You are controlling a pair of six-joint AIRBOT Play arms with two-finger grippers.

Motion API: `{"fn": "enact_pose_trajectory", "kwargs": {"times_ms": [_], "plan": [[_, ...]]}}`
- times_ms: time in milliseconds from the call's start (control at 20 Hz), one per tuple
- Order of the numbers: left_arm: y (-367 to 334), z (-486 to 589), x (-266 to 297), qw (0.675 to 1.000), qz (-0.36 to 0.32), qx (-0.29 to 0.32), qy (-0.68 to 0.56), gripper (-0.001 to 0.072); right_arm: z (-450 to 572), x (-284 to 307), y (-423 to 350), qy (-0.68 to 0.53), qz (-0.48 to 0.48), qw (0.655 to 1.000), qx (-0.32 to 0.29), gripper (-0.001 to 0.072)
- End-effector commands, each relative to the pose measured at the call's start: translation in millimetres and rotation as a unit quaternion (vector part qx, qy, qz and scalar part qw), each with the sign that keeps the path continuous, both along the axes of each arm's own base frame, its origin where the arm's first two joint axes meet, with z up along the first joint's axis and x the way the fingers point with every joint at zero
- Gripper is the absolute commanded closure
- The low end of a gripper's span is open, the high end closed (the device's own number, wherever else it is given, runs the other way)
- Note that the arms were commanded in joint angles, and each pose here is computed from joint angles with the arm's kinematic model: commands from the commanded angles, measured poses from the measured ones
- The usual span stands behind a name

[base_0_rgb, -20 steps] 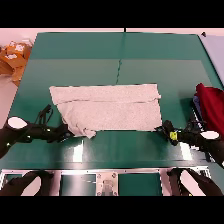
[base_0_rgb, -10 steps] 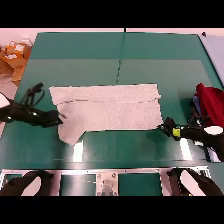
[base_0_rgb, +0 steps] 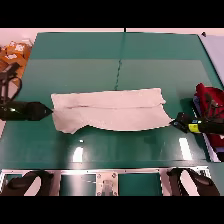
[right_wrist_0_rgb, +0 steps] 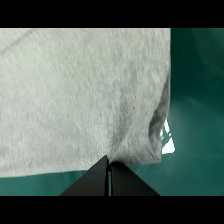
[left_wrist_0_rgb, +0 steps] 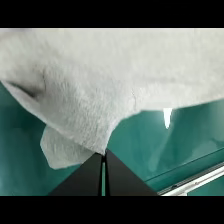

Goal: Fold the shirts.

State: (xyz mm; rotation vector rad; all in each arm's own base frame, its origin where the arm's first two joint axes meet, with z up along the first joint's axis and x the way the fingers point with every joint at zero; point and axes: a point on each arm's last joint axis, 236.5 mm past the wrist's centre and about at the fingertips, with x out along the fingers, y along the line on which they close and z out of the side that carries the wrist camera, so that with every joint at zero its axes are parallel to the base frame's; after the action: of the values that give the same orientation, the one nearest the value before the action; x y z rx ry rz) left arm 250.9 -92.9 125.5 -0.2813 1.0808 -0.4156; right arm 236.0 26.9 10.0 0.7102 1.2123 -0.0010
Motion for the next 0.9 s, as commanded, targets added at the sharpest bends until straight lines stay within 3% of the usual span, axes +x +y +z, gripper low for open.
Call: {"fn": "enact_pose_trajectory", "kwargs": {"times_ms": [0, 250, 400, 850], "plan": [[8.5, 39.3, 22.1, 0.996, 0.026, 0.010, -0.080, 0.0688, 28.4, 3.5, -10.7, -0.016, -0.005, 0.999, -0.029, 0.0701], [-0.4, 5.2, 85.6, 0.997, 0.011, -0.025, -0.069, 0.0688, 1.6, 67.0, 0.3, -0.044, -0.004, 0.999, 0.019, 0.0700], [11.2, -34.5, 121.2, 0.999, 0.028, -0.014, -0.036, 0.0688, -22.6, 121.0, 2.3, -0.053, -0.003, 0.998, 0.015, 0.0700], [16.1, -148.3, 150.8, 0.996, 0.032, -0.018, 0.075, 0.0686, -75.7, 226.2, 4.2, -0.019, 0.031, 0.999, 0.020, 0.0699]]}}
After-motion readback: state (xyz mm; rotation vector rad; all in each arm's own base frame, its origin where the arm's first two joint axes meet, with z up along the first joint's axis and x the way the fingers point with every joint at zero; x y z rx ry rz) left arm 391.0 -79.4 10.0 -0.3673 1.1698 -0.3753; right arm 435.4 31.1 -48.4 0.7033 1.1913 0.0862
